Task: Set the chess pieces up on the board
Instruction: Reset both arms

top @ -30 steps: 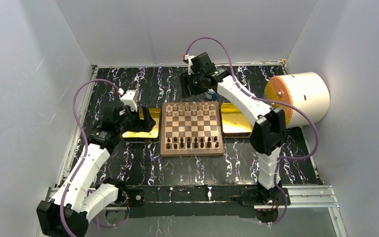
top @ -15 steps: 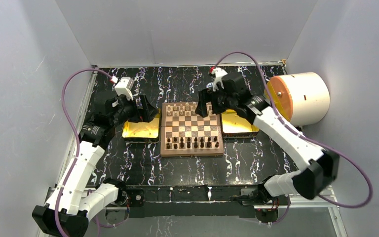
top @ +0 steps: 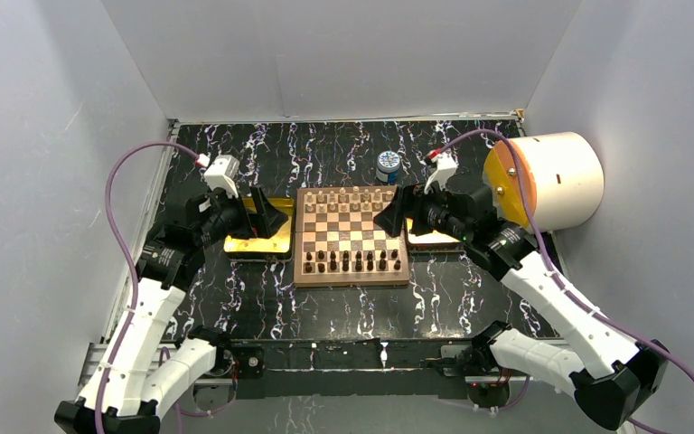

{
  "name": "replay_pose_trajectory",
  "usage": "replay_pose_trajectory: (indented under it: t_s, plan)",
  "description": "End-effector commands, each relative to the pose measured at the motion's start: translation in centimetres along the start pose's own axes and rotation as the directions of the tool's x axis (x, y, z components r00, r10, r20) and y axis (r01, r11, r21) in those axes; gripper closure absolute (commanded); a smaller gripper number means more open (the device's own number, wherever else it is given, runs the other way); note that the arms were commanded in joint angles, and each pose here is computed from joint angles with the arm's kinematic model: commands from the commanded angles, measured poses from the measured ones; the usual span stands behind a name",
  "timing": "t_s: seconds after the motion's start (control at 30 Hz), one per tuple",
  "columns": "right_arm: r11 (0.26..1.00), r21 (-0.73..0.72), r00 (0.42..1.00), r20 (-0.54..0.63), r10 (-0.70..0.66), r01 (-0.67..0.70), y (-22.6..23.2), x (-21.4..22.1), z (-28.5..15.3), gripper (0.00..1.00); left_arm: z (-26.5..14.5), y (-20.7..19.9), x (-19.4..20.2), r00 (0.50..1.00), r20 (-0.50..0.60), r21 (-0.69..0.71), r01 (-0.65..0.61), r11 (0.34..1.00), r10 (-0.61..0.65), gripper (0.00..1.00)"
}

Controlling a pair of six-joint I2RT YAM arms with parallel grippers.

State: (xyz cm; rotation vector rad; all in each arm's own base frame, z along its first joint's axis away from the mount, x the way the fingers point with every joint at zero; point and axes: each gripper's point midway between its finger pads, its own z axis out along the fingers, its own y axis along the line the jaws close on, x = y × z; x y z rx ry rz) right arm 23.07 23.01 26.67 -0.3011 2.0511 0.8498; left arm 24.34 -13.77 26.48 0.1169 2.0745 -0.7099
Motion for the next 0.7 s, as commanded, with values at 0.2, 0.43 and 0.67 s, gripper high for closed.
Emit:
replay_pose_trajectory:
  t_s: [0.2,0.43,0.67]
  plan:
    - [0.997,-0.002,0.997,0.018,0.074,-0.074,0.0,0.0,0.6,0.01,0.3,0.7,2.5,0.998,-0.051,-0.002,0.019,1.0,-0.019,0.1]
    - [0.998,-0.005,0.997,0.046,0.065,-0.065,0.4,-1.3,0.4,0.01,0.4,1.0,2.7,0.998,-0.053,-0.015,0.017,1.0,-0.018,0.1]
    - [0.998,-0.01,0.996,0.057,0.067,-0.066,0.3,-1.2,0.4,0.01,0.6,1.2,2.9,0.998,-0.054,-0.018,0.019,1.0,-0.02,0.1]
